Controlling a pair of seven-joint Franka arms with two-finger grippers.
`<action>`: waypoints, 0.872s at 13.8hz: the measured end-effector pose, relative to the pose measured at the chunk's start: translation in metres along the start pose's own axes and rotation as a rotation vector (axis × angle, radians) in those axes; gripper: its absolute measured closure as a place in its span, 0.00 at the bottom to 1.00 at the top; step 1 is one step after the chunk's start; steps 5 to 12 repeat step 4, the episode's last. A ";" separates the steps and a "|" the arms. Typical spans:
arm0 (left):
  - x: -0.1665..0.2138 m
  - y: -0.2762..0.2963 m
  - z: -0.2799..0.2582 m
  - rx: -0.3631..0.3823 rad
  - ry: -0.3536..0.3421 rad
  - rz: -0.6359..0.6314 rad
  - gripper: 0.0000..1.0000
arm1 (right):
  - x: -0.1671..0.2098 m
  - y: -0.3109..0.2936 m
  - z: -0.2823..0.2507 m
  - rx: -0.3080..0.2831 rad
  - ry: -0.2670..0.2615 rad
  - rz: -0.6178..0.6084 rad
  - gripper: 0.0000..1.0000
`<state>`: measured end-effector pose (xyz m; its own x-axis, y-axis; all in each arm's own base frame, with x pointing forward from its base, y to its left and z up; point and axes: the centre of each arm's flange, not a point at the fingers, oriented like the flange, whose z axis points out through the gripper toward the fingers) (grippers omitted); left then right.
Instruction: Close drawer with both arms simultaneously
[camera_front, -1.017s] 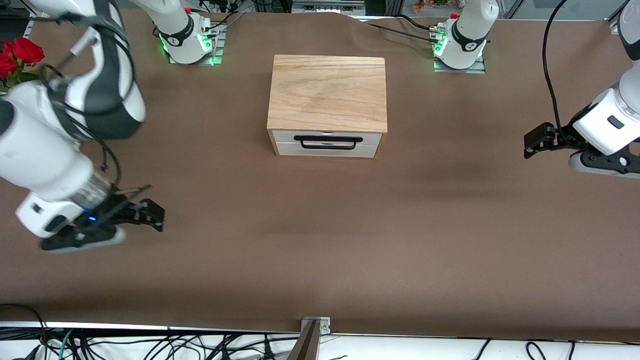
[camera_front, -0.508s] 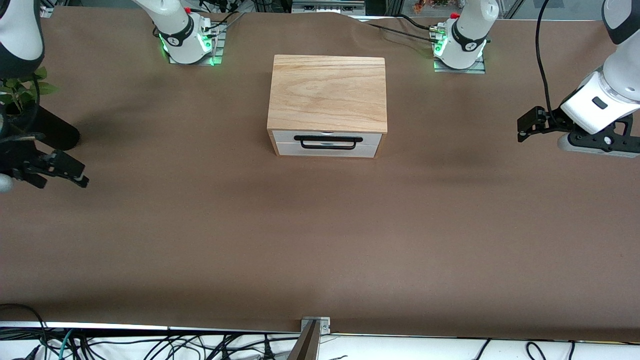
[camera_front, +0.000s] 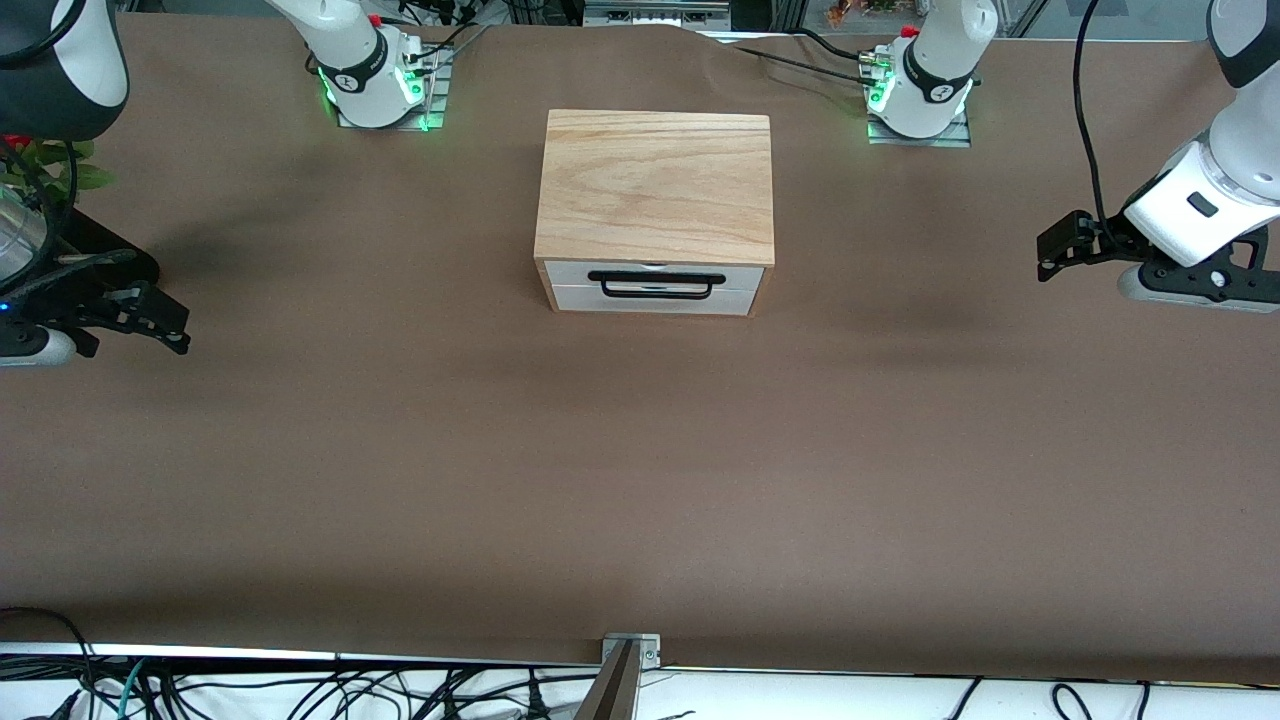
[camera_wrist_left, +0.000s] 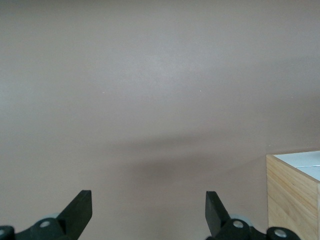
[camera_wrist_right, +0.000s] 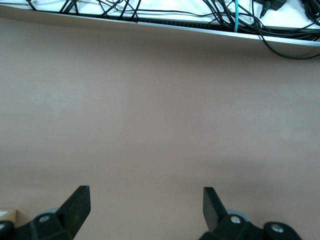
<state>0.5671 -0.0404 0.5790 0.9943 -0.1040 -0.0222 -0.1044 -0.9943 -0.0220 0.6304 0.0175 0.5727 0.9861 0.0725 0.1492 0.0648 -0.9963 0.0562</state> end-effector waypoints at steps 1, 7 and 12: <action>0.000 0.000 0.000 0.000 0.000 0.000 0.00 | 0.000 -0.001 0.000 -0.001 -0.003 -0.003 0.00; 0.000 0.001 -0.001 0.000 0.001 0.002 0.00 | -0.001 -0.007 0.001 0.002 -0.007 -0.012 0.00; 0.000 0.001 -0.001 0.000 0.001 0.002 0.00 | -0.001 -0.007 0.001 0.002 -0.007 -0.012 0.00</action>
